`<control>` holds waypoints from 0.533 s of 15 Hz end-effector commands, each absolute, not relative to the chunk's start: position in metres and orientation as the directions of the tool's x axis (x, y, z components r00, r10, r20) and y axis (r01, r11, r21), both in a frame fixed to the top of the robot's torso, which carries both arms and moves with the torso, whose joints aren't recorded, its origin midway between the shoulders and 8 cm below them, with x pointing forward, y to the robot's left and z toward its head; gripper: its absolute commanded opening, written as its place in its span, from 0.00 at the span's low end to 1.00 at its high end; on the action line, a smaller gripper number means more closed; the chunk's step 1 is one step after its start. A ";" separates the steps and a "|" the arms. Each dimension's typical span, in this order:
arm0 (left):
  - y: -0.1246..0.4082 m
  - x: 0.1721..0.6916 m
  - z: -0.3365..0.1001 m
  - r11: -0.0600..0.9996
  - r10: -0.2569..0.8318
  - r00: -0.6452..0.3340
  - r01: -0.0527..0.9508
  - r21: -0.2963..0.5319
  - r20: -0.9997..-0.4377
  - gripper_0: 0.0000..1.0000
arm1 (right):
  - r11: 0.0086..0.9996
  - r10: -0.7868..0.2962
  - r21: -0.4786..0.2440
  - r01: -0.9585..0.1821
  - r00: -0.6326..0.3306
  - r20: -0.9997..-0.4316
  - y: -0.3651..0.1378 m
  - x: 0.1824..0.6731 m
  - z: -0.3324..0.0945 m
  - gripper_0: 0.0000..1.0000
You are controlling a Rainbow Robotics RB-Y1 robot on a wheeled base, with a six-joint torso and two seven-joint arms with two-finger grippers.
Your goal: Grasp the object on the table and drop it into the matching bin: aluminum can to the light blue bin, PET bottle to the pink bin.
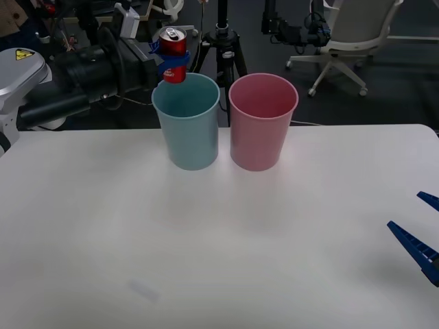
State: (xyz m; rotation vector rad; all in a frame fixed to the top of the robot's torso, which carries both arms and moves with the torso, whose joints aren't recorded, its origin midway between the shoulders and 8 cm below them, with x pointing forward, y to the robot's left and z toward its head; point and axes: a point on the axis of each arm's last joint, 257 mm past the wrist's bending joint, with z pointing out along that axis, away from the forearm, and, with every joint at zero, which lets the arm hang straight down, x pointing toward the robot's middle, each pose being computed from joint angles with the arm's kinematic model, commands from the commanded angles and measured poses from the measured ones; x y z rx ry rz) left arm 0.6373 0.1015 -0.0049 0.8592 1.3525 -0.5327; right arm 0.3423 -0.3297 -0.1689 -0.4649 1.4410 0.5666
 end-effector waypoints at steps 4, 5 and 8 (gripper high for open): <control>0.092 0.651 -0.014 0.641 0.157 0.168 0.732 0.230 -0.973 0.00 | 0.785 0.082 0.039 -0.618 0.041 -0.996 -0.330 0.342 -0.169 1.00; 0.090 0.651 -0.016 0.640 0.156 0.164 0.734 0.226 -0.974 0.00 | 0.785 0.082 0.039 -0.618 0.041 -0.996 -0.330 0.342 -0.169 1.00; 0.090 0.651 -0.017 0.644 0.152 0.161 0.732 0.222 -0.975 0.33 | 0.785 0.082 0.039 -0.618 0.041 -0.996 -0.330 0.342 -0.169 1.00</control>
